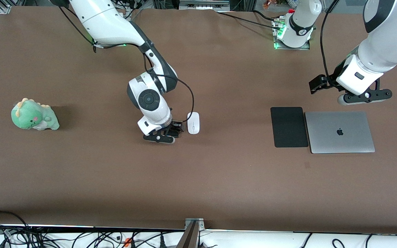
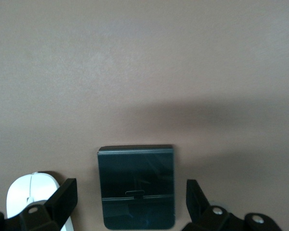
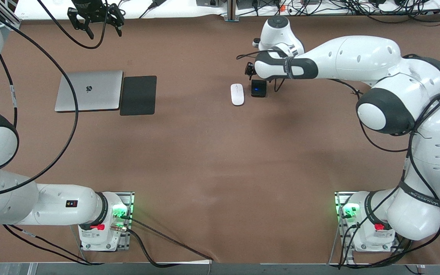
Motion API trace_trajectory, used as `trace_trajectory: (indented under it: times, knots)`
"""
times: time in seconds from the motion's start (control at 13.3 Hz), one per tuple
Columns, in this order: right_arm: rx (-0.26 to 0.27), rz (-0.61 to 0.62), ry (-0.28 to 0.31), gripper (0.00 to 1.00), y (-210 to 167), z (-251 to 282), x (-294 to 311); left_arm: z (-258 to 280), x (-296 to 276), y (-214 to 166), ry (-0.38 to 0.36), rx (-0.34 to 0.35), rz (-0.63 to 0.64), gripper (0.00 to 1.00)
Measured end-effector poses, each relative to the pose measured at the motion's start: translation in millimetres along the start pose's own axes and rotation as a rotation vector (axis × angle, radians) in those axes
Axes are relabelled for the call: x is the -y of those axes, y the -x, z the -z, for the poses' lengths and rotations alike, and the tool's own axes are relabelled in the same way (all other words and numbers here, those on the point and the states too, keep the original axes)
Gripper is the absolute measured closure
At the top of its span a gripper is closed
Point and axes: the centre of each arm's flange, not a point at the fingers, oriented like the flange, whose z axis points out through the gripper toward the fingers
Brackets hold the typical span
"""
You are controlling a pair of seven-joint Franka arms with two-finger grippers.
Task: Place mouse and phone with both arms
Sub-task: 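Lower the right gripper and close it on the black phone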
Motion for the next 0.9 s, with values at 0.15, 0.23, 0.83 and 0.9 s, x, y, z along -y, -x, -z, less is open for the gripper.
trace_trajectory:
  times: [0.15,0.23,0.83,0.9]
  knots:
    - [-0.007,0.009,0.006,0.00,4.8,-10.6,4.3,-0.9,-0.7,-0.2,0.000,0.002,-0.001,0.00]
    - [-0.017,0.015,0.011,0.00,5.1,-14.7,4.6,-1.5,-1.1,-0.4,-0.001,0.003,0.000,0.00]
    - [-0.045,0.020,0.011,0.00,2.5,-43.5,-1.5,-6.5,-8.6,0.0,-0.004,0.013,0.017,0.00]
    - [-0.046,0.021,0.011,0.03,2.4,-43.2,-1.3,-8.0,-8.7,-0.7,-0.004,0.016,0.017,0.00]
